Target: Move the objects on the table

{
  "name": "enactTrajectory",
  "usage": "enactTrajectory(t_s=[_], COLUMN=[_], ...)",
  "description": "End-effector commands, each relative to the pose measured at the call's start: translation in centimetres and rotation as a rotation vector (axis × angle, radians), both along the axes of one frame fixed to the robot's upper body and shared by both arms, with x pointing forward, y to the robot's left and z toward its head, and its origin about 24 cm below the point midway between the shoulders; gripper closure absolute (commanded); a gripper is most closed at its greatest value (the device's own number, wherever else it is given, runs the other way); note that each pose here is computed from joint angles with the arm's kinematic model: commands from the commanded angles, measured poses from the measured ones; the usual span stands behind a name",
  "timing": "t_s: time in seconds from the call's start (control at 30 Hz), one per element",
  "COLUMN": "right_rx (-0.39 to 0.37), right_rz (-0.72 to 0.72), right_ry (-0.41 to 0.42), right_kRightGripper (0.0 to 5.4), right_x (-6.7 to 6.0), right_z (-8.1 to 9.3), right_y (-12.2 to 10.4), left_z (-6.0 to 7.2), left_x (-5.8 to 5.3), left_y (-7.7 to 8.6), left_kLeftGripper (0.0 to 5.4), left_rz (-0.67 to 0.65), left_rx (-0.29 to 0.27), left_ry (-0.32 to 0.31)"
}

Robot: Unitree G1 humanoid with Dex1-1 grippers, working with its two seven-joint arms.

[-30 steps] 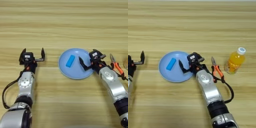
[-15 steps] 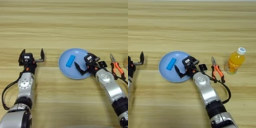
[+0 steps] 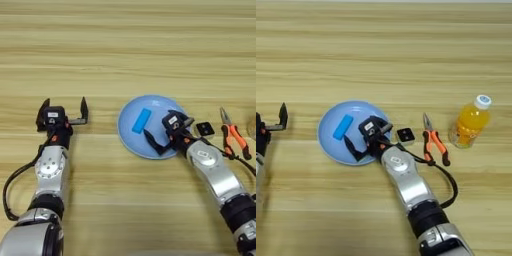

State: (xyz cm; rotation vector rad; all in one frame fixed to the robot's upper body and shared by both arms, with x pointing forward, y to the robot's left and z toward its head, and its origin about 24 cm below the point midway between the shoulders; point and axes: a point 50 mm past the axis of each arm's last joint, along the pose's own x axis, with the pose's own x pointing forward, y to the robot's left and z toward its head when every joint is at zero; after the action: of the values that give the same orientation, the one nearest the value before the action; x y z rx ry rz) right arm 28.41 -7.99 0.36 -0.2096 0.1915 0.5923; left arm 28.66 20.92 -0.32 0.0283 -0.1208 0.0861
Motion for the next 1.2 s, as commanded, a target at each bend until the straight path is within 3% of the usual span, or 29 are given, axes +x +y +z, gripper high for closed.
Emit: enactTrajectory(t_s=[0.03,0.3,0.73,1.2], right_rx=[0.056,0.087,0.160,0.165], right_rz=[0.010,0.039,0.161,0.162], right_ry=[0.088,0.198,0.337,0.387], right_kRightGripper=[0.04,0.04,0.04,0.04], right_x=[0.1,-0.3,-3.3,-4.7], right_z=[-0.7,-1.6,-1.7,-2.2], right_y=[0.1,0.3,1.1,0.8], left_z=[0.0,0.0,0.0,0.1], left_x=[-0.3,-0.4,-0.4,-0.2], left_y=[0.2,0.2,0.2,0.0], left_kLeftGripper=[0.00,0.00,0.00,0.00], left_rz=[0.009,0.013,0.018,0.017], left_rx=[0.006,0.005,0.001,-0.002], left_ry=[-0.005,-0.007,-0.012,-0.014])
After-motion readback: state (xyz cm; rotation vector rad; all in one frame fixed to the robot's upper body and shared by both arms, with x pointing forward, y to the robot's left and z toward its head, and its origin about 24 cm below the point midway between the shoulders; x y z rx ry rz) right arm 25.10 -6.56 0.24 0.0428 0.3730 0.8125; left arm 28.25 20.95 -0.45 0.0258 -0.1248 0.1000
